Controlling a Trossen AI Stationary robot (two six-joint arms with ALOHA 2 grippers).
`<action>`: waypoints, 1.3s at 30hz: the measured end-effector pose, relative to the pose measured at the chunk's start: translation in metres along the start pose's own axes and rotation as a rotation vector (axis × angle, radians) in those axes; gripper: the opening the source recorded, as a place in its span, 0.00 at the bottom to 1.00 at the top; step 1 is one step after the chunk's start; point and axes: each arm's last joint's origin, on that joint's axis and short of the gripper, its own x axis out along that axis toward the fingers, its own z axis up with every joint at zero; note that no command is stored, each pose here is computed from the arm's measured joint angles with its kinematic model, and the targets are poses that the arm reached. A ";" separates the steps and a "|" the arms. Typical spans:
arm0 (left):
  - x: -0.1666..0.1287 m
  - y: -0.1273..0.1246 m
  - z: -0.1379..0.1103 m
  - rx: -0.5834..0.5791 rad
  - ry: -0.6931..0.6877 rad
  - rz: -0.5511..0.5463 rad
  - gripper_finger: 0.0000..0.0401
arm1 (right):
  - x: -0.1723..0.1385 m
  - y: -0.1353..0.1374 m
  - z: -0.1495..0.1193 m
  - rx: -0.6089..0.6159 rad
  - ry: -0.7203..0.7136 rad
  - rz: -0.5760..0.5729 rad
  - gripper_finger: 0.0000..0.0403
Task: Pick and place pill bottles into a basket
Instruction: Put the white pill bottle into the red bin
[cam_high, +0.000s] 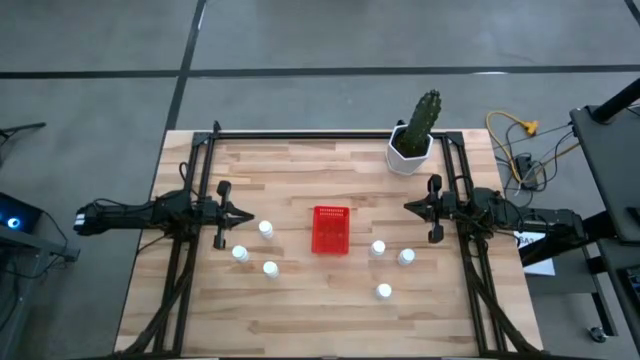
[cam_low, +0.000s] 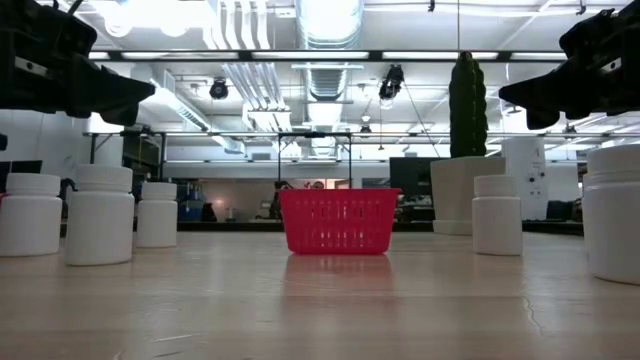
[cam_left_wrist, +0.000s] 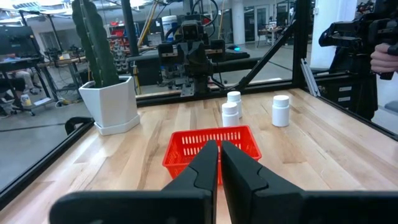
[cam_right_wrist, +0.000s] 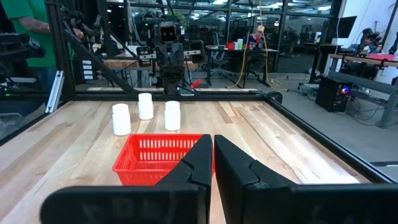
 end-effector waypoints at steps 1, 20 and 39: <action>0.000 0.000 0.000 0.000 0.000 0.000 0.00 | 0.000 0.000 0.000 0.000 0.000 0.000 0.02; 0.000 0.000 0.000 -0.076 0.001 0.000 0.00 | -0.015 0.003 0.051 -0.048 -0.563 0.091 0.02; 0.000 0.000 0.000 -0.071 0.002 0.009 0.00 | -0.070 0.008 0.159 -0.393 -1.105 0.124 0.02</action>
